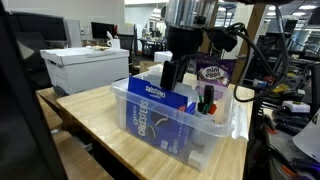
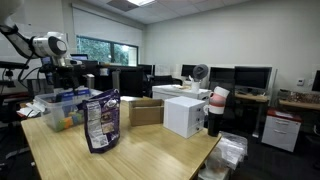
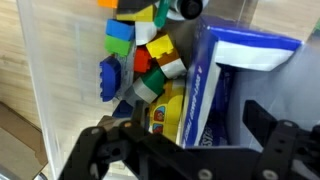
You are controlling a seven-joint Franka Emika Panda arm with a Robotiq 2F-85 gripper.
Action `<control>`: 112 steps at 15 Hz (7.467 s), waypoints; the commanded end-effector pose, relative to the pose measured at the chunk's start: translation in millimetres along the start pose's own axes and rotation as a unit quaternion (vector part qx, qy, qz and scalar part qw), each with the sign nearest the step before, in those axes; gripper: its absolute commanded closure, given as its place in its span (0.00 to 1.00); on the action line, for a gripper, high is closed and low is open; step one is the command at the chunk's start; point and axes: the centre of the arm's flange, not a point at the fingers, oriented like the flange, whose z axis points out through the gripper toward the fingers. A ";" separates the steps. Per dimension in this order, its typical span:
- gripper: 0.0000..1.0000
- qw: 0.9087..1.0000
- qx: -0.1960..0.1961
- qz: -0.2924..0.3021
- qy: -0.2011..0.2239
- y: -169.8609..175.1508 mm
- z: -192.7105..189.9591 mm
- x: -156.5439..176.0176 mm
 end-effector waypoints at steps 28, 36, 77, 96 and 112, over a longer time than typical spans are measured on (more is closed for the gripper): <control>0.91 0.999 0.001 0.042 0.007 -5.6 24.9 -23.5; 0.96 0.999 0.005 0.046 0.006 -5.7 20.7 -22.9; 0.97 0.997 0.036 0.068 0.030 -11.7 -43.4 28.7; 0.96 0.995 0.039 0.077 0.054 -5.1 -77.3 48.8; 0.58 0.995 0.073 0.062 0.010 -31.0 -65.8 26.6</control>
